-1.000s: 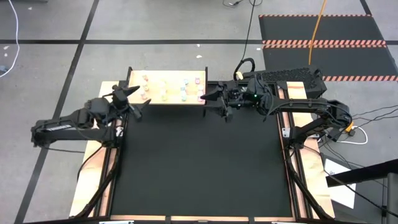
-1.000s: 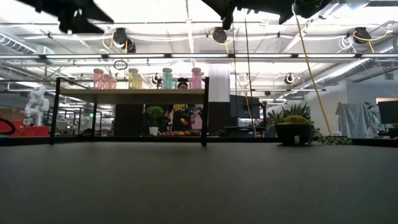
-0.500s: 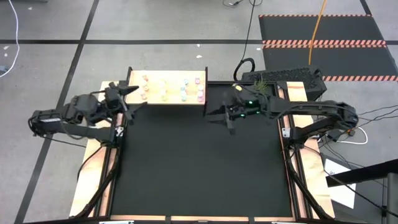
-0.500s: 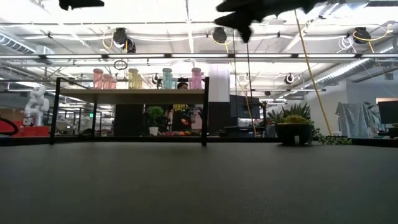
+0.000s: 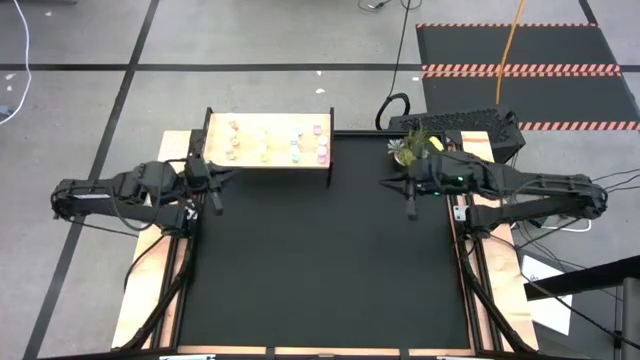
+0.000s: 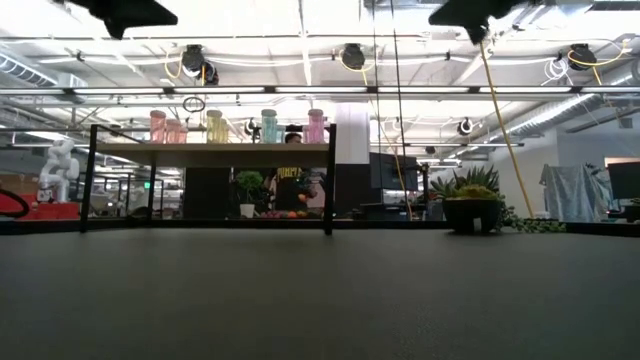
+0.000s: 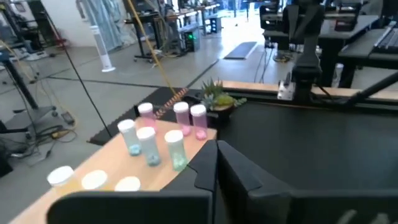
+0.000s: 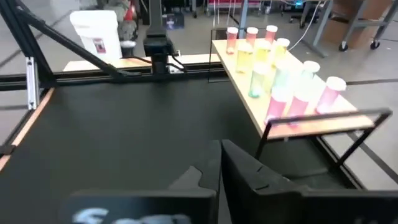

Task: Pick and place medicine bottles onto shelf by color
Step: Return to Home Position

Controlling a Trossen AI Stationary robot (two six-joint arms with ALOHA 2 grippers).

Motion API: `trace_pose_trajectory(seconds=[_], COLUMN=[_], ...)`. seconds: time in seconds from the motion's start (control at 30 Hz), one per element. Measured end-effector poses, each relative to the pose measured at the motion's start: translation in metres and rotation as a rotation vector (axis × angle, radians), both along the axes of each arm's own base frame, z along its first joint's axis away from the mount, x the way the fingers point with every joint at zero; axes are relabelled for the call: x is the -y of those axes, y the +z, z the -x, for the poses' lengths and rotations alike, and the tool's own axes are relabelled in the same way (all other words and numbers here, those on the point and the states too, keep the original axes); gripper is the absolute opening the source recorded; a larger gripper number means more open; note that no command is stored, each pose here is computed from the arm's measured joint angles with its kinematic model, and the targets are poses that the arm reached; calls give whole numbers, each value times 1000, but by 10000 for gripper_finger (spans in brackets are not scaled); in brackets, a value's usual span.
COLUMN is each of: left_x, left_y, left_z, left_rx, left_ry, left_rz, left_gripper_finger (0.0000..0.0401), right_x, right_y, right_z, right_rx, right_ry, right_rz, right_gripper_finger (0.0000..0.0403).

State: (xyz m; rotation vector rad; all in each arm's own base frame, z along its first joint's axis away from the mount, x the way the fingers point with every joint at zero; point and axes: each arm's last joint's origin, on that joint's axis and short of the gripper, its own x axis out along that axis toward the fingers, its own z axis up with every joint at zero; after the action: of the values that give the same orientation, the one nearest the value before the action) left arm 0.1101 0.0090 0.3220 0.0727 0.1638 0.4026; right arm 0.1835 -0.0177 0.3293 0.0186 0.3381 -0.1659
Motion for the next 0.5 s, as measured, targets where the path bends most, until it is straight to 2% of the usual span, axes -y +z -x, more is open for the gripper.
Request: trace_pose_trajectory(seconds=[0.13, 0.2, 0.3, 0.4, 0.5], left_x=[0, 0, -1, -1, -1], left_y=[-11, -15, -20, -30, -43], left_z=[9, 16, 28, 39, 48], left_rx=[25, 50, 83, 96, 104], left_ry=[-7, -8, -11, -13, -15], left_rz=[-1, -3, -33, -64, -78], left_gripper_finger=[21, 22, 9, 5, 11], right_x=[-2, -2, -4, -8, -10], right_y=[-19, -30, -51, -70, -75], right_z=[23, 30, 38, 48, 63], right_rx=[83, 153, 201, 186, 230], right_ry=[-16, -28, 20, 103, 129], right_rz=[-19, 5, 42, 2, -59], right_gripper_finger=[2, 3, 1, 1, 1])
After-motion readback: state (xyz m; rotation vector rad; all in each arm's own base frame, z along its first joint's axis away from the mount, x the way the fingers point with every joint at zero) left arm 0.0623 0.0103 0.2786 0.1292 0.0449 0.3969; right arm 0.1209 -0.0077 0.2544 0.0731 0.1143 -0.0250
